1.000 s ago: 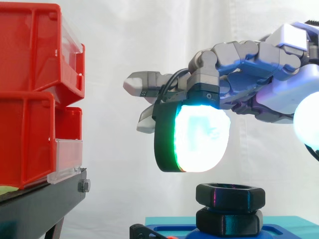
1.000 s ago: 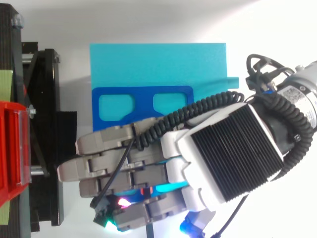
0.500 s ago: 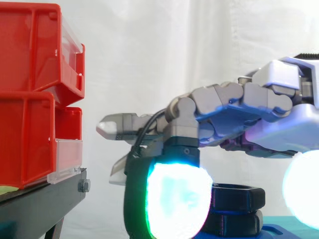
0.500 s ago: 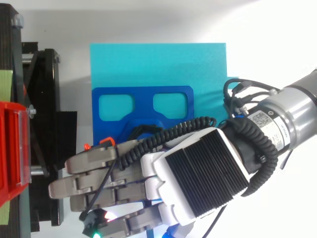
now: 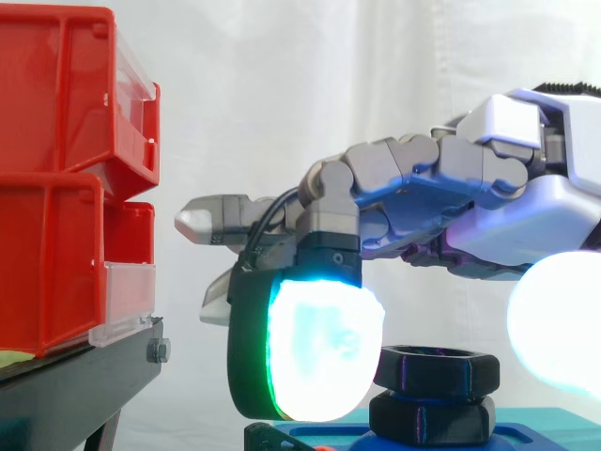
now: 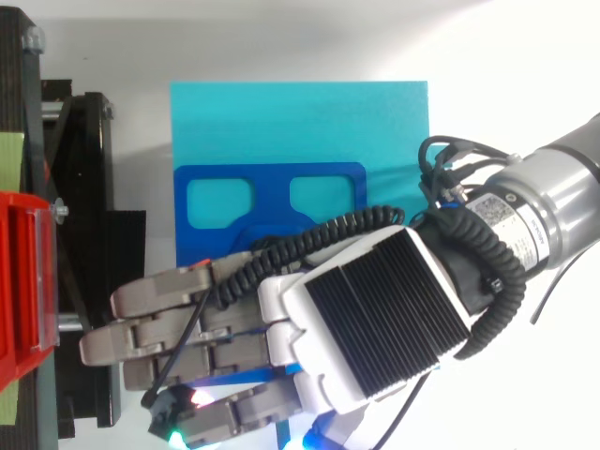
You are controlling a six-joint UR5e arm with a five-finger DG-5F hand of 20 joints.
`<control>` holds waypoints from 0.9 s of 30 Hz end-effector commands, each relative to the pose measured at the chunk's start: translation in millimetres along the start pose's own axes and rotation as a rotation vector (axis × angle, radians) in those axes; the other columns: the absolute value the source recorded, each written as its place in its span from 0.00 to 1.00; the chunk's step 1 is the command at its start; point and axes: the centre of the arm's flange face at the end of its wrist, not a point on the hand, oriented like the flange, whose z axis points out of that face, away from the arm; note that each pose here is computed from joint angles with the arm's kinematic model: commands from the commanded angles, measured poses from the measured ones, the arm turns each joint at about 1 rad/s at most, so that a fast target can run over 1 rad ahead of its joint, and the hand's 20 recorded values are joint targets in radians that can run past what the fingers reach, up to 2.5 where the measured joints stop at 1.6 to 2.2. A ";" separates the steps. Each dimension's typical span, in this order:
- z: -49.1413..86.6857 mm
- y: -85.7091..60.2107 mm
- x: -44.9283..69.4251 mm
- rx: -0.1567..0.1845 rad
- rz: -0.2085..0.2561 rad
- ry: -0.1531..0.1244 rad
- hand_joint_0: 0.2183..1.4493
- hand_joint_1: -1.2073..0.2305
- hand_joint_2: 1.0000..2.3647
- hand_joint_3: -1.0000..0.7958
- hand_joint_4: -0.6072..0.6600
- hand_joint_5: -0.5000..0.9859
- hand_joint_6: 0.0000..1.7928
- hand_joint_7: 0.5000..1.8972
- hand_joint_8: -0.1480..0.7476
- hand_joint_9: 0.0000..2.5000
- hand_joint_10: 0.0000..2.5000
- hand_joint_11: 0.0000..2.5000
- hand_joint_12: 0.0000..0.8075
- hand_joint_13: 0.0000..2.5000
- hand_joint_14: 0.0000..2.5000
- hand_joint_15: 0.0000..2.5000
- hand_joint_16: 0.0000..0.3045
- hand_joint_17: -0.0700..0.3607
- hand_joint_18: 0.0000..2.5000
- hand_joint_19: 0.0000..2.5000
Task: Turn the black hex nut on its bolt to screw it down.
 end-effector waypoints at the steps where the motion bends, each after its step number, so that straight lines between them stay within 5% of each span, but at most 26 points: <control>1: -8.4 -8.4 -0.9 -0.001 -0.004 0.018 0.25 0.53 0.00 0.28 0.69 0.26 0.28 0.44 0.51 0.20 0.00 0.08 0.45 0.06 0.00 0.00 0.17 0.43 0.03 0.03; 27: -39.5 -41.4 -9.5 0.000 -0.031 0.049 0.25 0.53 0.00 0.28 0.70 0.26 0.28 0.46 0.51 0.20 0.00 0.08 0.45 0.07 0.00 0.00 0.16 0.42 0.02 0.04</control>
